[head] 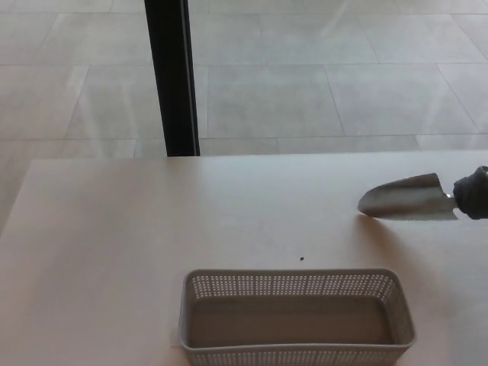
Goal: A garden tool is kept on the righthand side and a container is kept on the lefthand side on a desk infront of the robot. the robot uses its right hand to pick up the garden tool and makes a scooping motion inside the container
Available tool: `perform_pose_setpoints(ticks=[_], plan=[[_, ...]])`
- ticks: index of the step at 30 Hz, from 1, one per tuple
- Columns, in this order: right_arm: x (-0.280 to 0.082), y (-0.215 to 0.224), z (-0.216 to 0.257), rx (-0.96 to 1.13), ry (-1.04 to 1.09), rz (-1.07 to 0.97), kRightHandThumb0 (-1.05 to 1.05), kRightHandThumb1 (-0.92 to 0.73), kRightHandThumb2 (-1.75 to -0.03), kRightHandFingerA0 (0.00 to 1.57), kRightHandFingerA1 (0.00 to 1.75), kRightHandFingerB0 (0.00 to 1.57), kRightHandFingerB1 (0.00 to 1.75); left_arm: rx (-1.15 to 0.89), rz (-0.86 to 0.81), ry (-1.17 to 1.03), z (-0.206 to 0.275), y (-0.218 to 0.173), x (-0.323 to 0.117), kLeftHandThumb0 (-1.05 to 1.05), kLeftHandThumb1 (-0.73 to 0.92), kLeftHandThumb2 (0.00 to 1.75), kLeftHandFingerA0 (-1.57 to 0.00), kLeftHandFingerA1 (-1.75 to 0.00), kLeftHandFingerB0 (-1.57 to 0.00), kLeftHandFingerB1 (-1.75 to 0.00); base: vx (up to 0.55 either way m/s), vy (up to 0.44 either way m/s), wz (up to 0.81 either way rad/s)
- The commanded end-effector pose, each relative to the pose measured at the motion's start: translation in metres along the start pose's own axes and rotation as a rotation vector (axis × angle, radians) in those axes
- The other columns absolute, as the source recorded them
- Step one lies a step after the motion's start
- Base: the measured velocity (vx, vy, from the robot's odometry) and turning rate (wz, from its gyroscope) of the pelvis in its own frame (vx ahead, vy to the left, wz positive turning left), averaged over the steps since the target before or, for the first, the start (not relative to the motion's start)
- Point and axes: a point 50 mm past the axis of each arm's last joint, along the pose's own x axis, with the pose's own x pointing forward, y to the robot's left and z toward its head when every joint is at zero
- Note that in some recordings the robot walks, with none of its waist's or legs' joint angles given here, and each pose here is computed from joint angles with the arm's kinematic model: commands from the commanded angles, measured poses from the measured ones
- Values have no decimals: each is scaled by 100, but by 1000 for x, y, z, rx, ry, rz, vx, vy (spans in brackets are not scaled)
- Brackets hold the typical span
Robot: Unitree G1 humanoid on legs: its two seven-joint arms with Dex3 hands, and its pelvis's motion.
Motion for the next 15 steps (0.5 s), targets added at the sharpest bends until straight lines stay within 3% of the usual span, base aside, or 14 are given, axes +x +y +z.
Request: perform_pose_setpoints(ticks=[1,6,7,8,9,10,12,13,14,15], plan=[[-67,41,-31,-163,-226,-51,-17,-53,-104,91,175,73,160,12,17,22,-6,4,-1,-52,70,61,-55,-59,-50,-48,0,0,0],[-87,54,-54,-289,-150,198,-13,-47,-102,91,175,74,155,11,22,25,-5,3,-1,-52,70,61,-59,-61,-52,-48,0,0,0],[-90,55,-61,-306,-110,299,-19,-47,-106,120,140,96,125,10,15,21,-4,3,-1,-52,70,61,-59,-63,-52,-49,0,0,0],[-95,58,-72,-372,-48,448,-18,-67,-85,81,175,69,144,18,17,21,-3,3,-1,-52,70,61,-57,-64,-51,-49,0,0,0],[-100,59,-81,-430,-6,557,-15,-68,-76,82,167,75,122,29,20,21,-4,2,-1,-53,71,61,-57,-59,-51,-47,0,0,0],[-103,60,-85,-469,5,598,-15,-66,-72,82,163,80,117,31,20,21,-4,2,-1,-52,71,61,-55,-60,-50,-48,0,0,0],[-109,59,-94,-511,37,670,-11,-65,-73,83,160,78,127,28,12,19,-4,1,-1,-51,71,62,-58,-63,-51,-49,0,0,0],[-114,58,-103,-565,67,748,-17,-66,-71,79,146,79,103,25,13,21,-5,1,-1,-51,72,62,-56,-62,-50,-49,0,0,0],[-115,57,-105,-588,77,781,-17,-66,-71,79,146,79,103,23,11,21,-5,1,-1,-51,72,62,-56,-62,-50,-49,0,0,0],[-117,56,-109,-600,120,830,-18,-72,-64,73,112,75,72,16,9,20,-5,1,-1,-51,71,62,-56,-61,-49,-48,0,0,0]])
